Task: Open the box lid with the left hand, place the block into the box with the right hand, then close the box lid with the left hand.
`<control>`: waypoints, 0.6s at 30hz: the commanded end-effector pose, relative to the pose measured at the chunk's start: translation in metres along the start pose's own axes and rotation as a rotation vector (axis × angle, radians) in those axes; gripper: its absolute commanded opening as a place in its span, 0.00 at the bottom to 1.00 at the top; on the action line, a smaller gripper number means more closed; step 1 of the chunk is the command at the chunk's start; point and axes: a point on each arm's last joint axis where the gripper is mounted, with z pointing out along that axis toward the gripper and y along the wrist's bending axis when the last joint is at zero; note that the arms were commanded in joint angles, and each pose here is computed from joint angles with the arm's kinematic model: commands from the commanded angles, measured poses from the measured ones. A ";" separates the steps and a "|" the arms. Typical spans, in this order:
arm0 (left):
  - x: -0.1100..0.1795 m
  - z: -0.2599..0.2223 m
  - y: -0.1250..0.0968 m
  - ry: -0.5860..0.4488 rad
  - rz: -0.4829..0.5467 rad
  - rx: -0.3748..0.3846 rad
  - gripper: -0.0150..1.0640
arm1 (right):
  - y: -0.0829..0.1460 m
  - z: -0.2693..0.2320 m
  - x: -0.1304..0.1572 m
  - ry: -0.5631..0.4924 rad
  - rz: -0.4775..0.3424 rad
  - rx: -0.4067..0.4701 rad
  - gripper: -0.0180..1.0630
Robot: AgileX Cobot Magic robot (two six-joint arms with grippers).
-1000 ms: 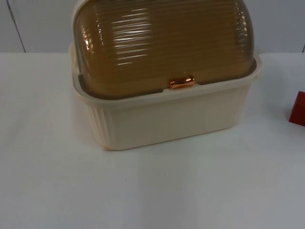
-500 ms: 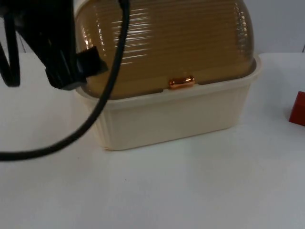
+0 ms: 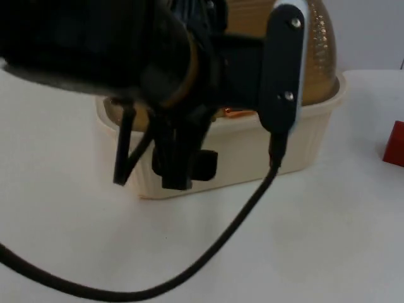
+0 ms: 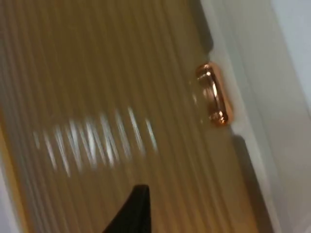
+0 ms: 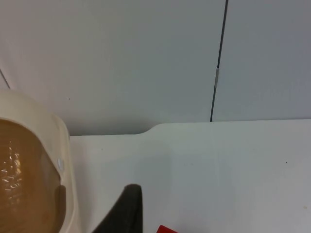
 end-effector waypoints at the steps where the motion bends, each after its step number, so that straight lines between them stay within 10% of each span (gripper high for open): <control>1: -0.007 0.003 0.000 0.011 -0.035 -0.059 0.98 | 0.000 -0.001 -0.002 -0.010 -0.010 0.002 0.98; 6: -0.026 0.010 -0.006 -0.004 -0.105 -0.230 0.98 | 0.000 -0.001 -0.002 -0.010 -0.010 0.002 0.98; 18: -0.038 0.031 -0.027 -0.043 -0.208 -0.153 0.98 | 0.000 -0.001 -0.002 -0.009 -0.010 0.002 0.98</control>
